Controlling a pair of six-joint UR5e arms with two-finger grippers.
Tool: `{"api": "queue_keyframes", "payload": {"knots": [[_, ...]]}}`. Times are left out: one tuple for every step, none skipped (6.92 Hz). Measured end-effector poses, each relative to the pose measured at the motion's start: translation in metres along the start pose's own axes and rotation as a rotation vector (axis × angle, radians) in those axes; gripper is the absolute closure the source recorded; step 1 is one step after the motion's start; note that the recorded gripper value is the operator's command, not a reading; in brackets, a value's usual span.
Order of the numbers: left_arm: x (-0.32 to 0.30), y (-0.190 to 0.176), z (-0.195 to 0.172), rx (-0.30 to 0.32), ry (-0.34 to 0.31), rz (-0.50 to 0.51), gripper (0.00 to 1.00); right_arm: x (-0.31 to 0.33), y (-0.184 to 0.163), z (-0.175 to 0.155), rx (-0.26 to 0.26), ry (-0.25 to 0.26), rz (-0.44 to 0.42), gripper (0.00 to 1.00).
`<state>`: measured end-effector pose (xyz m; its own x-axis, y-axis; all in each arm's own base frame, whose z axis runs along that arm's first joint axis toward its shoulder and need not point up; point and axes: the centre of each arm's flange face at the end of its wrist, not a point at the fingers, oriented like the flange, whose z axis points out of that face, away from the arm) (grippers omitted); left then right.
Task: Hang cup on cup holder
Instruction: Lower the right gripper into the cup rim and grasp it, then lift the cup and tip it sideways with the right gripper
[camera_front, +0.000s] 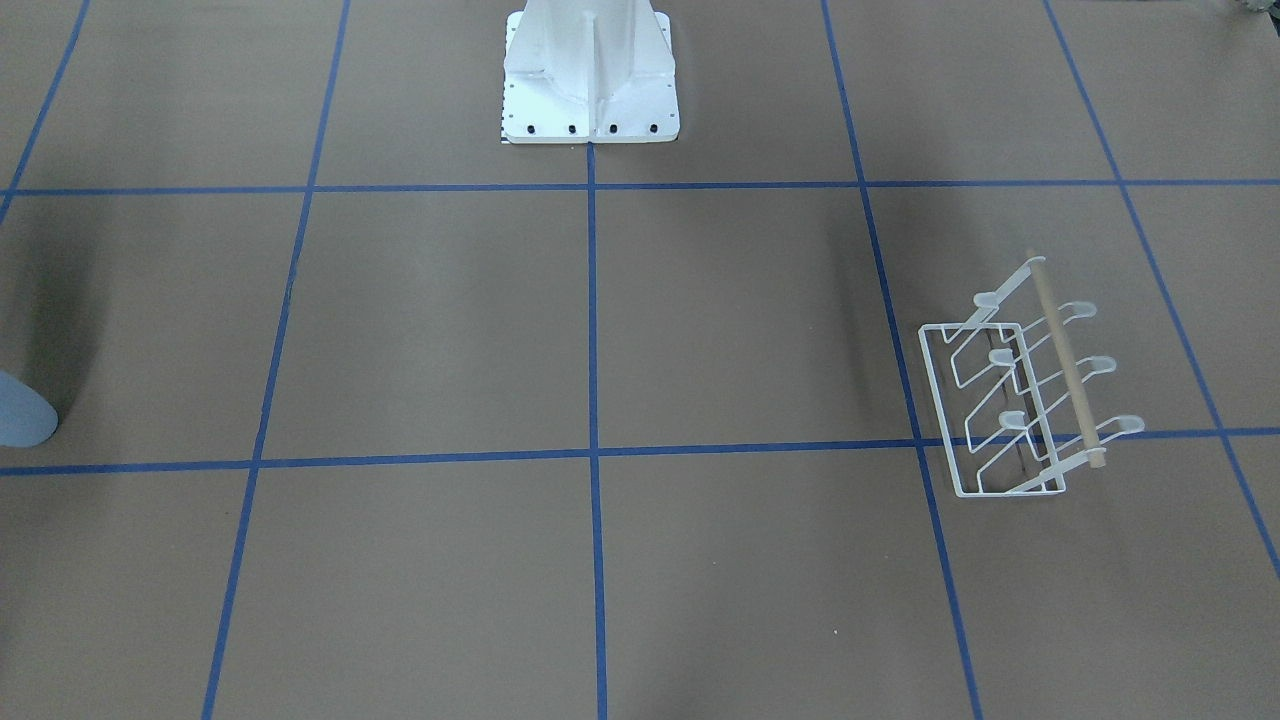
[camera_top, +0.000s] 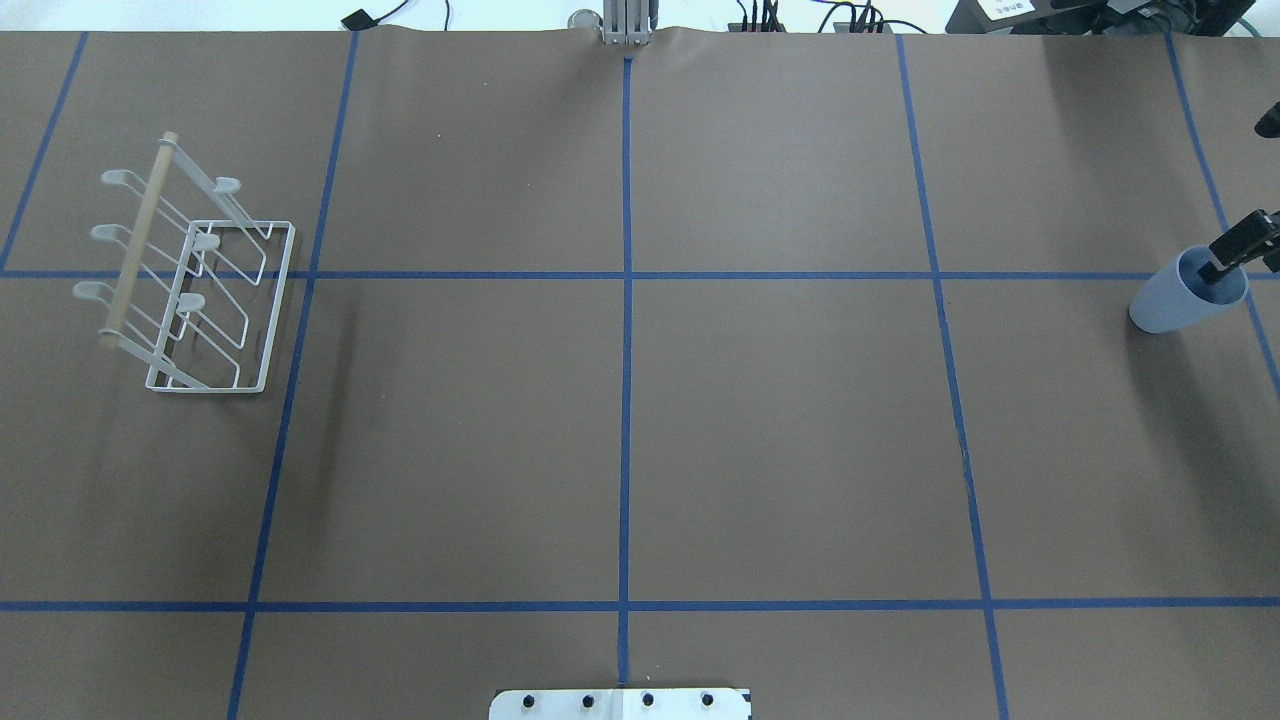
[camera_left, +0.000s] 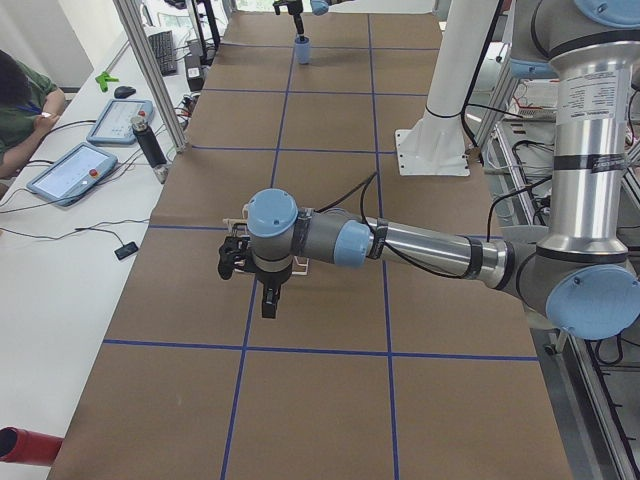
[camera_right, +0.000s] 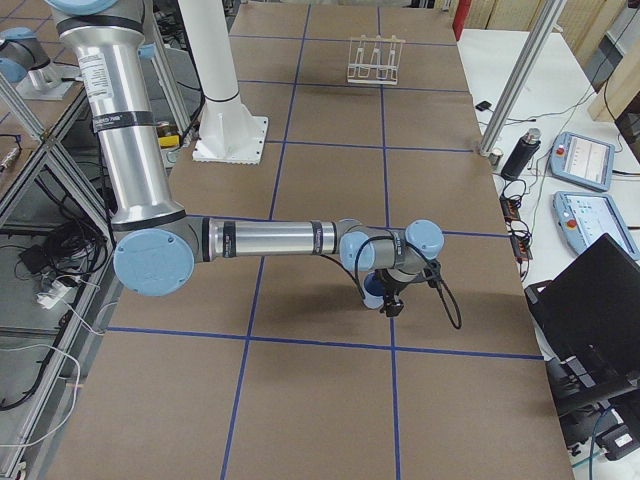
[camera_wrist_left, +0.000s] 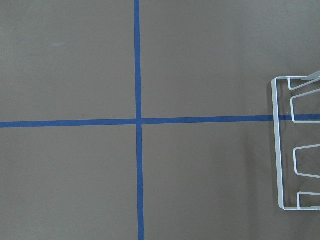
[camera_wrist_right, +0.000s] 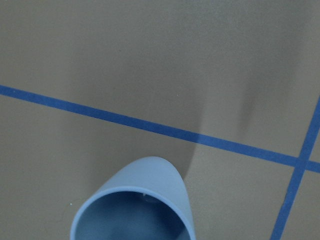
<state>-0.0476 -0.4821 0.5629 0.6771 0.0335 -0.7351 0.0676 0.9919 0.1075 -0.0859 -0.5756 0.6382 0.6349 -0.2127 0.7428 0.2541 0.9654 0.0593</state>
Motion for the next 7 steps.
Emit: {"api": "queue_keyframes", "payload": {"knots": [[-0.001, 0.001, 0.0, -0.001, 0.0, 0.0, 0.01, 0.002, 0.0, 0.004, -0.007, -0.001, 0.004, 0.61], [-0.001, 0.001, 0.001, -0.002, 0.0, 0.0, 0.01, 0.003, 0.0, 0.006, -0.011, -0.001, 0.007, 0.96], [-0.002, 0.002, 0.001, -0.002, 0.0, 0.0, 0.01, 0.003, 0.0, 0.006, -0.012, -0.001, 0.007, 1.0], [-0.002, 0.002, 0.002, -0.003, 0.0, -0.001, 0.01, 0.002, 0.0, 0.006, -0.012, -0.001, 0.005, 1.0], [-0.002, 0.002, 0.002, -0.004, 0.0, -0.001, 0.01, 0.001, 0.0, 0.005, -0.009, -0.002, 0.002, 1.0], [-0.002, 0.002, 0.002, -0.004, 0.0, 0.0, 0.01, -0.004, -0.002, 0.001, -0.002, -0.004, -0.008, 1.0], [-0.002, 0.003, 0.002, -0.003, 0.0, -0.001, 0.01, -0.013, -0.003, -0.007, 0.016, -0.013, -0.027, 1.0]]}}
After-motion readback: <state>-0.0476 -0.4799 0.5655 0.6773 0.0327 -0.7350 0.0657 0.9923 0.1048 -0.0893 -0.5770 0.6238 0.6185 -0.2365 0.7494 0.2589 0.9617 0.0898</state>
